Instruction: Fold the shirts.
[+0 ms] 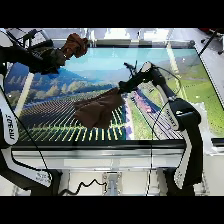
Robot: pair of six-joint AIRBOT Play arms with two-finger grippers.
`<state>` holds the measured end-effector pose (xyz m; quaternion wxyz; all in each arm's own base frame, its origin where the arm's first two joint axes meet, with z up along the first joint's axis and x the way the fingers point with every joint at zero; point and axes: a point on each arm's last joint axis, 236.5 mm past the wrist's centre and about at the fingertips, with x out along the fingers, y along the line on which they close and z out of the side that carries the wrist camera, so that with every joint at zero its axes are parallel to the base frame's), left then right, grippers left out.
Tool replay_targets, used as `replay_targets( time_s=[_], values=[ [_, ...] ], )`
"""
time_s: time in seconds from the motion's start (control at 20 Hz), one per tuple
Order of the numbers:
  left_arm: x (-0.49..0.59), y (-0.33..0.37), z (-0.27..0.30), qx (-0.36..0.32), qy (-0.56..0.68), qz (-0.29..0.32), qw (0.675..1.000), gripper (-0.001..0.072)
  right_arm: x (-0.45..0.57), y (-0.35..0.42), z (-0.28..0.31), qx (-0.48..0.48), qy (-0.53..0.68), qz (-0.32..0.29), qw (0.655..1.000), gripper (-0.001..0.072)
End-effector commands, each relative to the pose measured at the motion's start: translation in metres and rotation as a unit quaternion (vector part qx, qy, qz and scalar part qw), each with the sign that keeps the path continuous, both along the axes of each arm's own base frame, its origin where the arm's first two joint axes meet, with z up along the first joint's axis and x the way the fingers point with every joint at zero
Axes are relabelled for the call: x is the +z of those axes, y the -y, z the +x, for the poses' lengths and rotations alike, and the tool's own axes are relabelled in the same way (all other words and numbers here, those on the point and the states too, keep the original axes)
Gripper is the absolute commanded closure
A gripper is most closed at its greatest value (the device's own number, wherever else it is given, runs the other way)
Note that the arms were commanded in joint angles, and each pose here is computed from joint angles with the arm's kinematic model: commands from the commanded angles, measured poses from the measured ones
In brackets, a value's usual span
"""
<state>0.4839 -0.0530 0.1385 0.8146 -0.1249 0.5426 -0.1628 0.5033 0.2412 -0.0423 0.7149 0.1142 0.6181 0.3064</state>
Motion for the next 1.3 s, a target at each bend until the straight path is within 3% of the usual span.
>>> replay_targets(
  time_s=[0.0, 0.2, 0.55, 0.75, 0.95, 1.0, 1.05, 1.1, 1.15, 1.2, 1.25],
  values=[
    [0.009, 0.017, -0.001, -0.014, 0.004, -0.038, 0.999, 0.0694, 0.019, 0.058, 0.006, -0.037, -0.002, -0.036, 0.999, 0.0676],
    [0.010, 0.027, -0.003, -0.024, 0.004, -0.044, 0.999, 0.0694, -0.009, 0.088, -0.006, -0.041, -0.033, -0.103, 0.993, 0.0675],
    [-0.017, 0.062, -0.036, -0.079, -0.067, -0.036, 0.994, 0.0694, -0.034, 0.112, -0.009, -0.056, -0.043, -0.160, 0.985, 0.0675],
    [-0.091, 0.079, -0.073, -0.100, -0.169, 0.017, 0.980, 0.0694, -0.035, 0.113, -0.010, -0.056, -0.044, -0.162, 0.984, 0.0675],
    [-0.170, 0.114, -0.082, -0.100, -0.195, 0.019, 0.975, 0.0693, -0.034, 0.110, -0.012, -0.050, -0.048, -0.156, 0.985, 0.0675],
    [-0.179, 0.128, -0.075, -0.100, -0.187, 0.004, 0.977, 0.0568, -0.034, 0.109, -0.013, -0.047, -0.049, -0.154, 0.986, 0.0674],
    [-0.186, 0.141, -0.068, -0.098, -0.178, -0.012, 0.979, 0.0252, -0.033, 0.106, -0.015, -0.037, -0.048, -0.147, 0.987, 0.0674],
    [-0.192, 0.152, -0.062, -0.093, -0.170, -0.024, 0.981, 0.0049, -0.031, 0.101, -0.017, -0.032, -0.052, -0.137, 0.989, 0.0659],
    [-0.197, 0.157, -0.058, -0.090, -0.167, -0.027, 0.981, 0.0046, -0.029, 0.096, -0.019, -0.024, -0.053, -0.125, 0.990, 0.0534],
    [-0.201, 0.159, -0.054, -0.084, -0.163, -0.032, 0.983, 0.0046, -0.027, 0.092, -0.021, -0.019, -0.055, -0.117, 0.991, 0.0359],
    [-0.203, 0.158, -0.049, -0.076, -0.158, -0.033, 0.984, 0.0045, -0.027, 0.092, -0.022, -0.017, -0.056, -0.117, 0.991, 0.0334]
  ],
)
